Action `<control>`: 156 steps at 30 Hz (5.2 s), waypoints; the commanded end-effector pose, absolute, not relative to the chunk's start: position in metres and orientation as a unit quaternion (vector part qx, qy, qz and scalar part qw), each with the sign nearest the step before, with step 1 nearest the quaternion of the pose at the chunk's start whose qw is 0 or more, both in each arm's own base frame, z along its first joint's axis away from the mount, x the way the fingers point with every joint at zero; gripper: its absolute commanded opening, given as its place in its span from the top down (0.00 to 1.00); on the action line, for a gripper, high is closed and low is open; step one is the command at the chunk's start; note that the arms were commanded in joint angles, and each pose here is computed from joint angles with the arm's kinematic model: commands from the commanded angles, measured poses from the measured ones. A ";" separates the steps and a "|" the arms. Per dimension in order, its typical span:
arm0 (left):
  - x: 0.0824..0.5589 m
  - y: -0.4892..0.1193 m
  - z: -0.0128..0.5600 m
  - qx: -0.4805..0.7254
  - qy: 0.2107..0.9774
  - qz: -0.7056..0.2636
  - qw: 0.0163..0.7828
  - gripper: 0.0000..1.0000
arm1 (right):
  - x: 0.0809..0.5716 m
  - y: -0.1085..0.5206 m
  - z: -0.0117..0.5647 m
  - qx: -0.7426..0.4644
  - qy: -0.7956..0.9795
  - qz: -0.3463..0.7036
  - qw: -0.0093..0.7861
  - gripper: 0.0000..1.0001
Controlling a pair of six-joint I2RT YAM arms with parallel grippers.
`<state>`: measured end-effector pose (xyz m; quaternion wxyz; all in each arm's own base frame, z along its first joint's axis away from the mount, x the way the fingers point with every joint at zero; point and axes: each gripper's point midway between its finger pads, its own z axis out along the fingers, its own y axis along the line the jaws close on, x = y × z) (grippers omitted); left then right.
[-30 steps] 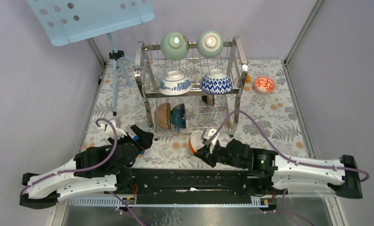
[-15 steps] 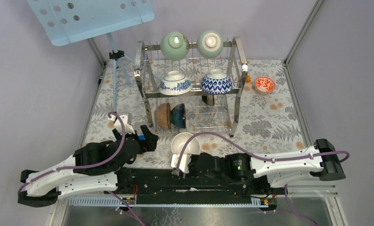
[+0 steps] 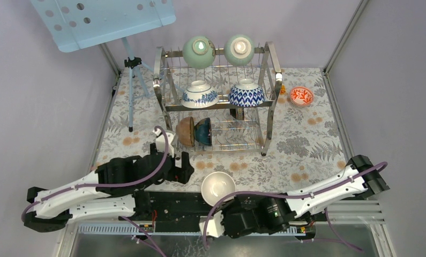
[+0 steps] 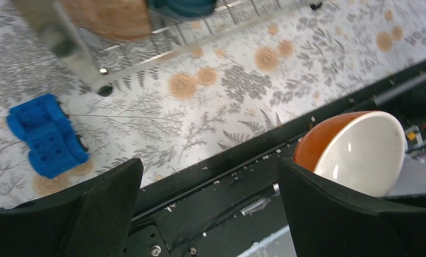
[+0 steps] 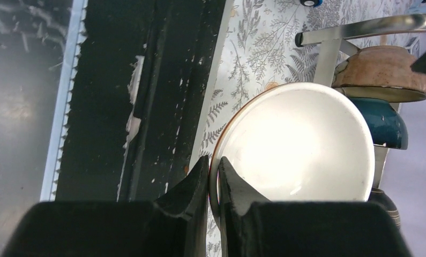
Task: Unload the bowls from the dish rack
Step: Place the bowl with the bowl.
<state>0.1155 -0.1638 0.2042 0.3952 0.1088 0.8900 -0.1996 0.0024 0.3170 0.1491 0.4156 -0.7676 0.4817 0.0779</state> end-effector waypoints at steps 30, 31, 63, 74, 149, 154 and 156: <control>0.086 -0.243 0.224 0.274 0.848 -0.303 0.337 0.01 | -0.012 0.306 0.144 -0.802 0.442 0.059 0.398 1.00; 0.084 -0.245 0.222 0.276 0.849 -0.305 0.330 0.01 | -0.013 0.308 0.145 -0.800 0.443 0.061 0.400 1.00; 0.062 -0.274 0.175 0.327 0.866 -0.296 0.235 0.75 | -0.016 0.324 0.155 -0.786 0.444 0.074 0.424 1.00; 0.058 -0.275 0.171 0.328 0.864 -0.302 0.231 1.00 | -0.017 0.326 0.156 -0.785 0.444 0.079 0.425 1.00; 0.115 -0.204 0.154 -0.102 0.909 -0.245 0.322 1.00 | 0.117 0.306 0.201 0.028 0.855 0.234 0.462 0.44; 0.115 -0.204 0.155 -0.099 0.908 -0.247 0.322 1.00 | 0.118 0.317 0.190 0.016 0.863 0.236 0.446 0.46; 0.115 -0.204 0.157 -0.097 0.908 -0.248 0.324 1.00 | 0.119 0.318 0.182 0.012 0.870 0.227 0.438 0.47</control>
